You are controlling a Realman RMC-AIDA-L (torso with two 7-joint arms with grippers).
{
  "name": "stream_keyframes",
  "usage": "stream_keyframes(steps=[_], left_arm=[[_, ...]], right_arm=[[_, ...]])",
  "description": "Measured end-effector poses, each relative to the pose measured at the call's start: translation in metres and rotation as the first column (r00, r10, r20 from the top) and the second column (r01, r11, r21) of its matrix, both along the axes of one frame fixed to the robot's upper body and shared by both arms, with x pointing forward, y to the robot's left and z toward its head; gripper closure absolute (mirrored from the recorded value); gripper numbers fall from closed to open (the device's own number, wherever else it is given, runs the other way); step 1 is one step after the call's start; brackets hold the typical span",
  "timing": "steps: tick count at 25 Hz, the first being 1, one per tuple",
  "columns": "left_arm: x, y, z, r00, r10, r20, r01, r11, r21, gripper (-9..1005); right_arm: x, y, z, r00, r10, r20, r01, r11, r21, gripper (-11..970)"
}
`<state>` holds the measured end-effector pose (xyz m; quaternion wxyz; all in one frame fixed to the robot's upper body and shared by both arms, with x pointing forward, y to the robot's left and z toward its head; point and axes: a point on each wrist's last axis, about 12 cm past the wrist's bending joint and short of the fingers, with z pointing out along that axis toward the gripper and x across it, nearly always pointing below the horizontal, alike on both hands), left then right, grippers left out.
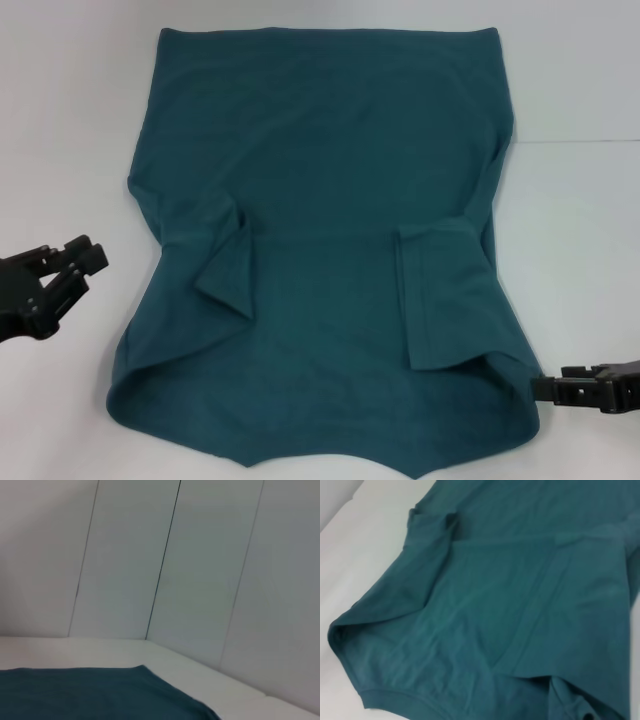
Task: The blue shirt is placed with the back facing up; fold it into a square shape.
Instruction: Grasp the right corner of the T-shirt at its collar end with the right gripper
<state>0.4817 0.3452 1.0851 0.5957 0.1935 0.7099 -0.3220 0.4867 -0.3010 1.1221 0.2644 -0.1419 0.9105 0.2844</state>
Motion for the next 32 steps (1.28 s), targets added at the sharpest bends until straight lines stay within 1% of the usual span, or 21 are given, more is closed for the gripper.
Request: stream_keyframes(steps=[4,11,20,25,31,32], left_arm=[[0.0,0.002,0.002,1.0,0.003,-0.005,-0.003,1.0,0.009,810],[0.0,0.0,0.003,1.0,-0.011,0.004,0.011,1.0,0.007,809],[0.002,-0.003,0.003,1.0,-0.024,0.008,0.024,1.0,0.012,809],[0.002,-0.004,0.002,1.0,-0.026,0.008,0.026,1.0,0.012,809],[0.0,-0.004,0.001,1.0,-0.023,0.007,0.023,1.0,0.01,809],[0.0,-0.003,0.001,1.0,-0.022,0.007,0.021,1.0,0.01,809]], right_arm=[[0.002,0.002,-0.007,1.0,-0.008,-0.008,0.008,1.0,0.002,379],[0.014,0.016,-0.018,1.0,0.006,-0.012,-0.006,1.0,0.002,379],[0.019,0.021,-0.026,0.999,0.002,-0.032,-0.001,0.999,0.048,379],[0.023,0.021,-0.029,0.999,-0.012,-0.03,0.014,0.999,0.052,380],[0.03,0.025,-0.034,0.999,-0.041,-0.035,0.043,0.998,0.048,391],[0.03,0.025,-0.034,0.999,-0.041,-0.035,0.043,0.998,0.048,428]])
